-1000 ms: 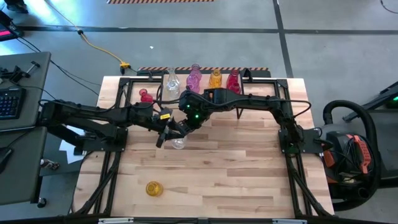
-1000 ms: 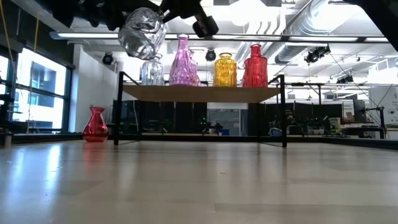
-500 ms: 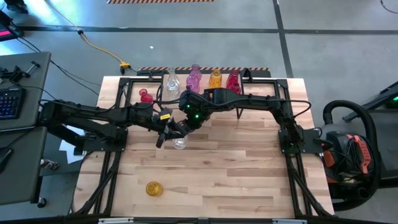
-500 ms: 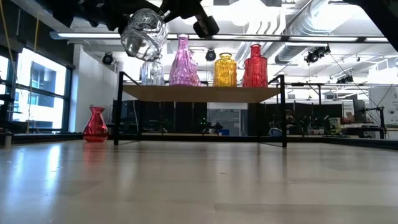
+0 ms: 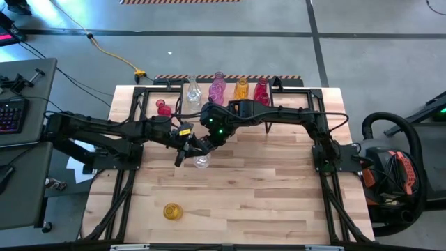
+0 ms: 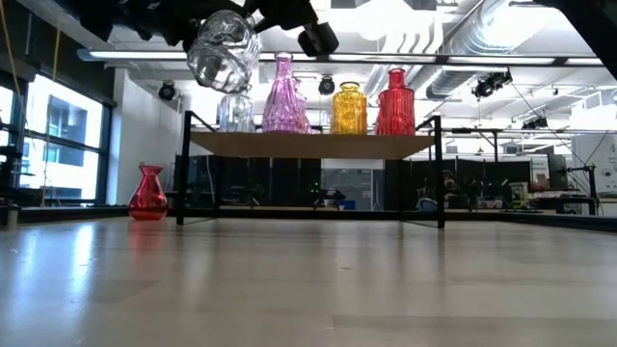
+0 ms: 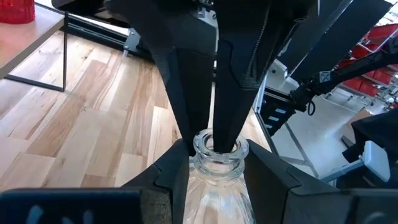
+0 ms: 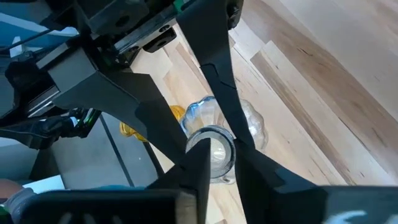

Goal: Sort vases onto shelf
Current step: Put the transparent vase on the shelf aligned with the other transparent vase

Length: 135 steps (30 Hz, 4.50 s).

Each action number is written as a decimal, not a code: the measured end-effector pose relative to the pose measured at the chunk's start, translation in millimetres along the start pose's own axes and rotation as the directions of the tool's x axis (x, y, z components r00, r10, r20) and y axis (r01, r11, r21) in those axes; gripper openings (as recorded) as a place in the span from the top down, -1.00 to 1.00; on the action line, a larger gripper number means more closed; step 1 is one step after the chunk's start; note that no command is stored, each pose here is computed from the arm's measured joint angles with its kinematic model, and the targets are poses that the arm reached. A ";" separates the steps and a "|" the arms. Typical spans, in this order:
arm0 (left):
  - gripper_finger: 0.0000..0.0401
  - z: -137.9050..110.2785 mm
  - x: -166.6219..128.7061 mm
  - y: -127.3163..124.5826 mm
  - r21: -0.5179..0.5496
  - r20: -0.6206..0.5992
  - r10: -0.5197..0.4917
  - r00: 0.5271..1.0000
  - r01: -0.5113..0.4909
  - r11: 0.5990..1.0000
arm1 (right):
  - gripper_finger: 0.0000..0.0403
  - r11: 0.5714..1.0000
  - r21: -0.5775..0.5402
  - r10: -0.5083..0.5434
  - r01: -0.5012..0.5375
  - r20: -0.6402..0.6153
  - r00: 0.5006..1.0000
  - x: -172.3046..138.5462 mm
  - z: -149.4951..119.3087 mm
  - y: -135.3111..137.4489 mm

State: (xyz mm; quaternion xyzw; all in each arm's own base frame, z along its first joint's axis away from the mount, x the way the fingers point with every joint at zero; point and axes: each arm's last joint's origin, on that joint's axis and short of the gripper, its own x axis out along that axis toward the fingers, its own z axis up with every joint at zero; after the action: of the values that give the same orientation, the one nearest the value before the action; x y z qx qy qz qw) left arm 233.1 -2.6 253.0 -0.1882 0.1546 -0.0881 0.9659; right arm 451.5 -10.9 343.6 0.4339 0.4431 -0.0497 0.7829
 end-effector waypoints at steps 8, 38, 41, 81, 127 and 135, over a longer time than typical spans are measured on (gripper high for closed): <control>0.44 -0.1 0.0 -0.1 0.000 0.001 0.006 1.000 -0.006 1.000 | 0.58 1.000 0.018 0.000 0.000 -0.006 1.000 -1.7 3.0 -3.6; 0.45 -9.2 1.3 -5.8 -0.024 -0.075 -0.020 0.997 0.019 1.000 | 0.55 0.999 -0.002 0.041 -0.041 -0.053 0.998 -2.1 2.6 -3.4; 0.45 -14.2 2.2 -4.8 -0.032 -0.110 -0.026 0.994 0.023 0.999 | 0.55 0.999 -0.009 0.047 -0.048 -0.039 0.998 -5.1 4.0 -2.6; 0.49 16.2 -74.6 -7.7 0.002 0.264 0.522 0.811 -0.542 0.840 | 0.49 0.918 -0.322 0.293 -0.231 0.159 0.943 -170.0 -25.1 20.2; 0.48 2.1 -44.3 21.1 0.083 0.317 0.652 0.689 -0.705 0.704 | 0.49 0.730 -0.680 0.523 0.067 0.619 0.587 -229.2 -240.3 -154.1; 0.48 1.9 -38.4 31.8 0.086 0.305 0.682 0.665 -0.732 0.676 | 0.49 0.768 -0.640 0.519 0.004 0.625 0.583 -190.0 -256.0 -191.9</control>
State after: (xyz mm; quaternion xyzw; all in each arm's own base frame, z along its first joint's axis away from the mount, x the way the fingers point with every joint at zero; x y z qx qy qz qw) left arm 201.3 35.9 252.5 -0.0239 0.0844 0.3045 0.9485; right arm 81.7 -2.6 302.6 0.1718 -0.0177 0.0271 0.9846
